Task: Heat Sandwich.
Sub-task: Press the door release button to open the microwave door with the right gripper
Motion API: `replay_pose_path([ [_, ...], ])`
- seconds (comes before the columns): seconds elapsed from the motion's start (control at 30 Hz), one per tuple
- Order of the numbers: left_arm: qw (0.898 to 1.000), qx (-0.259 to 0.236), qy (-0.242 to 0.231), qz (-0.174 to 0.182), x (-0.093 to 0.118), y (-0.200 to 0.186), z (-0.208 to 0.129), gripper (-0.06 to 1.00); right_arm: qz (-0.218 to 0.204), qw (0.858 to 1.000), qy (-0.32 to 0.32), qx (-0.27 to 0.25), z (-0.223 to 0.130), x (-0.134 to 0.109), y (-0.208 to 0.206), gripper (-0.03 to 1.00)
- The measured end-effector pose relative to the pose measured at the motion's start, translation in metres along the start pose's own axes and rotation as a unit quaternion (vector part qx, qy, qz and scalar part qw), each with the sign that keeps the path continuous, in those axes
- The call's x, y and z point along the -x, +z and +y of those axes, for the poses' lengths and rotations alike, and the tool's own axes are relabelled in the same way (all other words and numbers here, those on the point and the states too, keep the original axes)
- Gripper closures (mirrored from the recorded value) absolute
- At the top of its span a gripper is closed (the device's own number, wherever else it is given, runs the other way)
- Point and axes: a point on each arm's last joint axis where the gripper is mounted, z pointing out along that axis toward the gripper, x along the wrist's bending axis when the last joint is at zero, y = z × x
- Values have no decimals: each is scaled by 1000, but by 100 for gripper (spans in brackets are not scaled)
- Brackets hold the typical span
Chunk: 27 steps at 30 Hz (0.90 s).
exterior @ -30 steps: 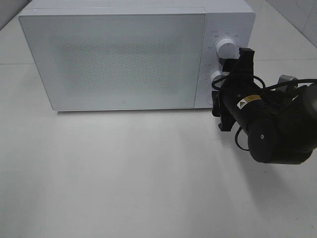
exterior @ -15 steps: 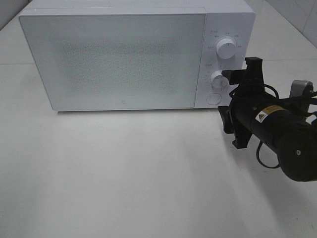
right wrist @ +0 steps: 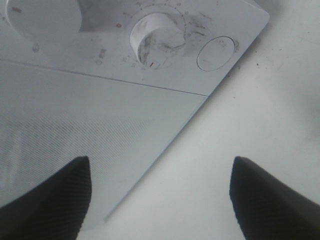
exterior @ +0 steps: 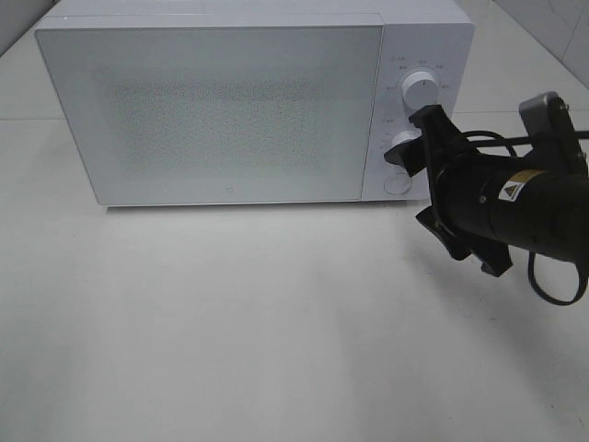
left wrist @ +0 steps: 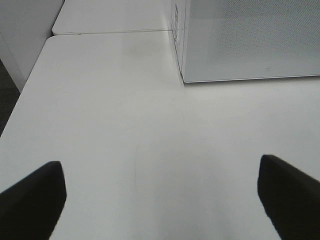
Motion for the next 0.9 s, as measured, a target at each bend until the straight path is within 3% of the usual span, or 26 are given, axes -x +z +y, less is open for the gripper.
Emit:
replay_pose_path([
  [0.1, 1000, 0, 0, 0, 0, 0, 0, -3, -36, 993, -106, -40, 7, -10, -5, 22],
  [0.13, 1000, 0, 0, 0, 0, 0, 0, -3, -36, 993, -106, -40, 7, -10, -5, 22],
  [0.2, 1000, 0, 0, 0, 0, 0, 0, -3, -56, 978, -186, -70, 14, -18, -10, 22],
  [0.27, 1000, 0, 0, 0, 0, 0, 0, -3, -60, 972, -212, -79, 15, -20, -11, 22],
  [0.37, 1000, 0, 0, 0, 0, 0, 0, -3, -87, 943, -297, -124, 22, -28, -19, 22],
  [0.43, 1000, 0, 0, 0, 0, 0, 0, -3, -92, 935, -315, -132, 23, -29, -20, 22],
  [0.53, 1000, 0, 0, 0, 0, 0, 0, -3, -121, 896, -396, -162, 29, -36, -30, 22],
  [0.6, 1000, 0, 0, 0, 0, 0, 0, -3, -128, 889, -407, -167, 30, -38, -33, 22],
  [0.7, 1000, 0, 0, 0, 0, 0, 0, -3, -167, 857, -452, -182, 39, -42, -49, 22],
  [0.9, 1000, 0, 0, 0, 0, 0, 0, -3, -190, 841, -474, -179, 47, -46, -75, 22],
])
